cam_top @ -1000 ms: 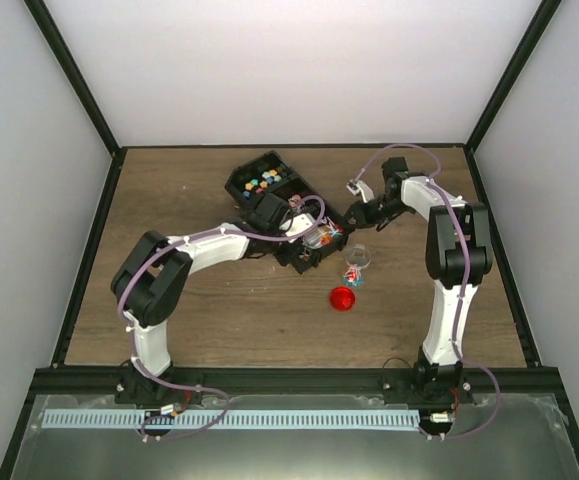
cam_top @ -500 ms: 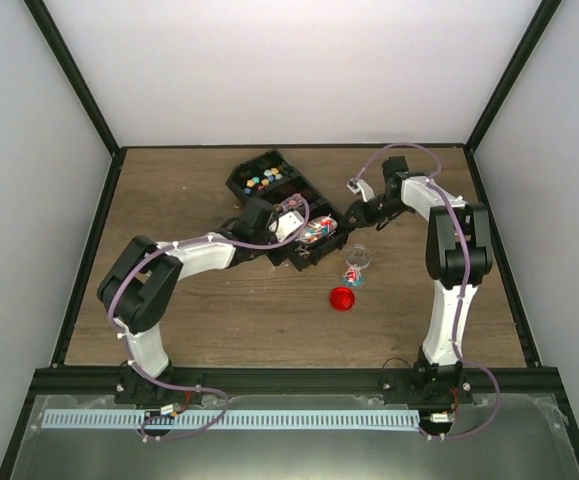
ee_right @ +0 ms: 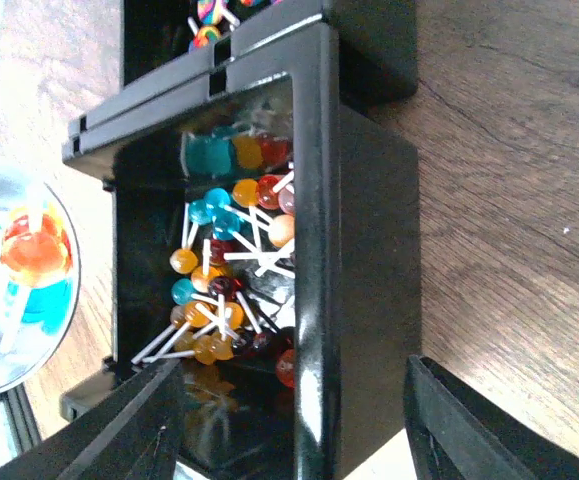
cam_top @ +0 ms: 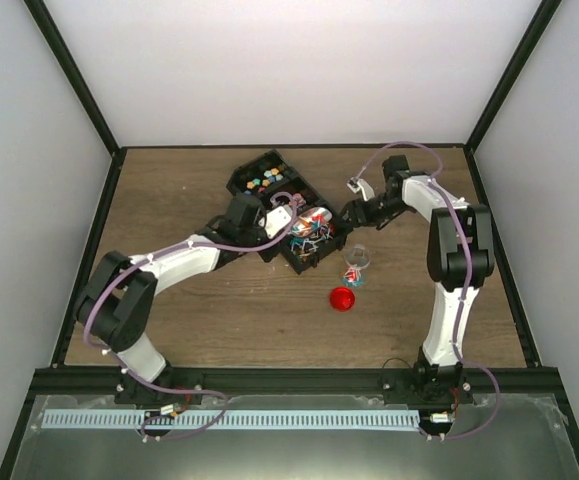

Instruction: Pack the candies

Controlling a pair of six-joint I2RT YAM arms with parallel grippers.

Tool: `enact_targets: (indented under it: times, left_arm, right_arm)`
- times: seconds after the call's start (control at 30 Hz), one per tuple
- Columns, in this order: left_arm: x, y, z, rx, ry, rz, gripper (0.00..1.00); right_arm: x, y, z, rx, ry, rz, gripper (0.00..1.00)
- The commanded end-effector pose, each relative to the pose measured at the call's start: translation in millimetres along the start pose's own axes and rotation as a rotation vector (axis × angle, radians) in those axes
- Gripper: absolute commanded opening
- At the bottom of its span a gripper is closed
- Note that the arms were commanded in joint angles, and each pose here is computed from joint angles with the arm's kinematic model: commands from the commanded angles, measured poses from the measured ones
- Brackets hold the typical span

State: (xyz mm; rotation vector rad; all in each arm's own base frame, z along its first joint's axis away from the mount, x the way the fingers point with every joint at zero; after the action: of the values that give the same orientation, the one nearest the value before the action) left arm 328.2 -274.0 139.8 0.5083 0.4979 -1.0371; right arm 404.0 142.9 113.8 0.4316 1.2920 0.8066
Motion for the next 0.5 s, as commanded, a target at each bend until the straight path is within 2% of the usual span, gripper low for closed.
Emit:
enact_targets:
  times: [0.0,0.3,0.47]
  left_arm:
    - [-19.6,2.5,10.2,0.069,-0.013,-0.005,0.04]
    - [-62.3,-16.5,27.2,0.199,0.021,-0.11,0.04]
    - [-78.4,-24.2,37.9,0.232,0.041,-0.158,0.04]
  right_arm:
    - [-19.5,22.2,8.6,-0.061,-0.05,0.003,0.67]
    - [-52.8,34.5,15.5,-0.108,-0.114,0.008,0.92]
    - [-72.6,37.8,6.6,-0.118,-0.123,0.005,0.93]
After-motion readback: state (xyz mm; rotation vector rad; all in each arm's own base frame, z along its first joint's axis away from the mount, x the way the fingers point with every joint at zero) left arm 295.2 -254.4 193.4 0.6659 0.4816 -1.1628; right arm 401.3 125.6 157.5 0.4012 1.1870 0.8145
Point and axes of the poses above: each gripper's point midway between its finger pads, its own x axis out along the fingers, its own y axis along the line the jaws close on, z = x × y, the point moved 4 cm from there along -x, back along the fingers, and after that the axes turned 13 degrees about x, right-handed, at the moved point
